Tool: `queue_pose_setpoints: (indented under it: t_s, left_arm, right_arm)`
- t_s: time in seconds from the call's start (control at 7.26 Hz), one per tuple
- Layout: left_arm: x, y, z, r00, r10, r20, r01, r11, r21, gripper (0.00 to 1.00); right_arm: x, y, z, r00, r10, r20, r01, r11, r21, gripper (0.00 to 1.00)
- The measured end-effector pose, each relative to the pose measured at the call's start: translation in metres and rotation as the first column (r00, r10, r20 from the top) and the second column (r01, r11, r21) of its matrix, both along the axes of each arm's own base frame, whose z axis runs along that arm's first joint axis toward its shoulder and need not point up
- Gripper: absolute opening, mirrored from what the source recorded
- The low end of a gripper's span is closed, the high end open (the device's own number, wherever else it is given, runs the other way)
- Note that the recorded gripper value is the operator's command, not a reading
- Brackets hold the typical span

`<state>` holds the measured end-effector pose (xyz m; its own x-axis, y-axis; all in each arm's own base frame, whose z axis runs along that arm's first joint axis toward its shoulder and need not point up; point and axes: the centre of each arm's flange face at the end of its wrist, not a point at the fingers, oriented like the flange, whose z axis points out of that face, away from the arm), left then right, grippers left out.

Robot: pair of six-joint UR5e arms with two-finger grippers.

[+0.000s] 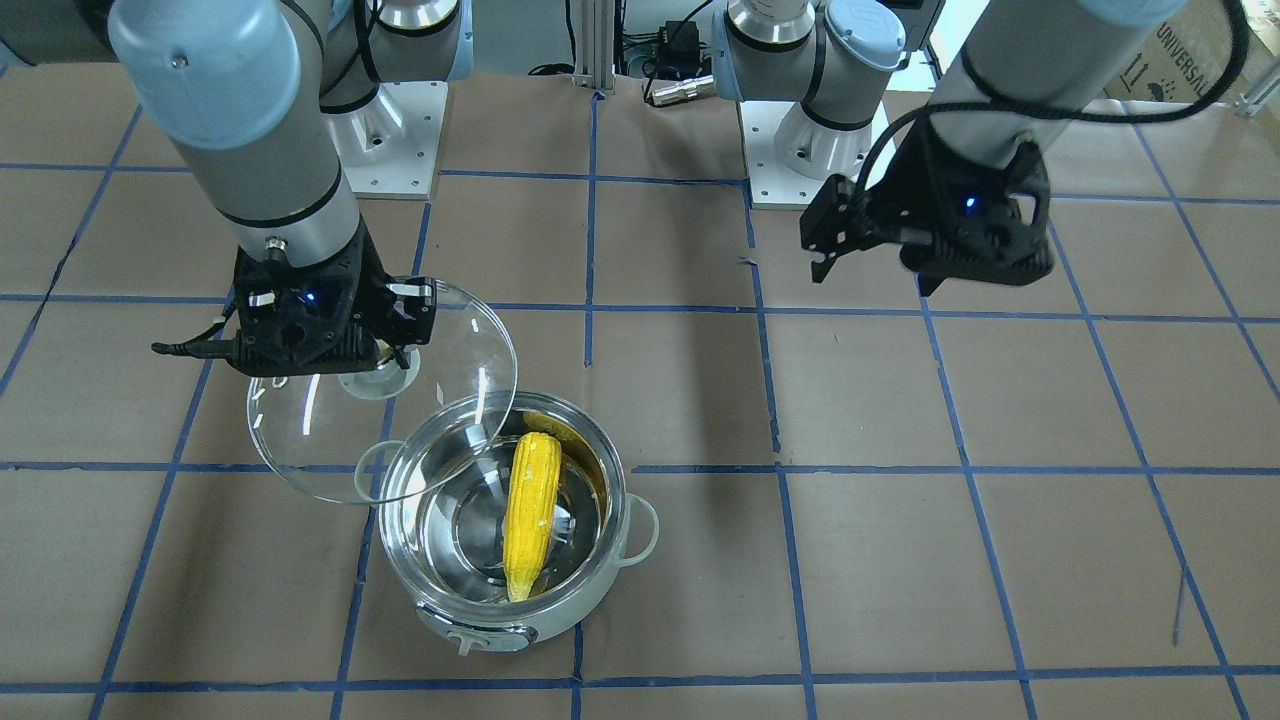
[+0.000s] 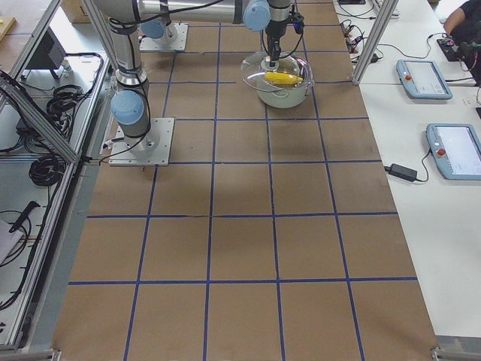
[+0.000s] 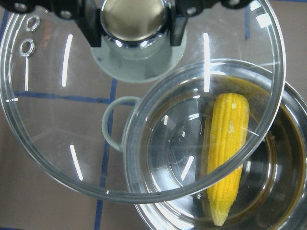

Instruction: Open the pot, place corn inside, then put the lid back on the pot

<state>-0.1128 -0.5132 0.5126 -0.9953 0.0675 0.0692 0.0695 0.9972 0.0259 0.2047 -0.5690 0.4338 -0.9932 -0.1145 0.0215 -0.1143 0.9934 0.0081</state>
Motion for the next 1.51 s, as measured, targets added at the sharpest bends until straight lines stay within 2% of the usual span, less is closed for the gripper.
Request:
queue_pose_setpoints:
  t_s: [0.14,0.28,0.55,0.96,1.51]
  left_arm:
    - [0.019,0.022,0.010,1.000,0.020,0.011,-0.020,1.000,-0.019,1.00]
    - [0.029,0.029,0.010,0.999,0.035,0.037,-0.034,0.999,-0.019,1.00]
    - [0.029,0.026,0.004,0.997,0.035,0.063,-0.035,0.999,-0.011,1.00]
    - [0.021,0.020,0.010,0.998,0.033,0.060,-0.030,0.999,-0.042,1.00]
    - [0.023,0.020,0.011,0.996,0.054,0.071,-0.051,0.998,-0.045,1.00]
  right_arm:
    - [0.018,-0.017,-0.007,1.000,0.015,-0.004,-0.015,1.000,0.001,0.33]
    - [0.038,-0.030,-0.014,1.000,0.023,-0.006,-0.023,1.000,0.003,0.33]
    - [0.061,-0.040,-0.025,1.000,0.031,-0.006,-0.031,0.999,0.010,0.33]
    - [0.074,-0.044,-0.040,0.999,0.038,0.003,-0.038,0.999,0.027,0.33]
    - [0.082,-0.048,-0.052,0.999,0.046,0.002,-0.046,0.998,0.037,0.33]
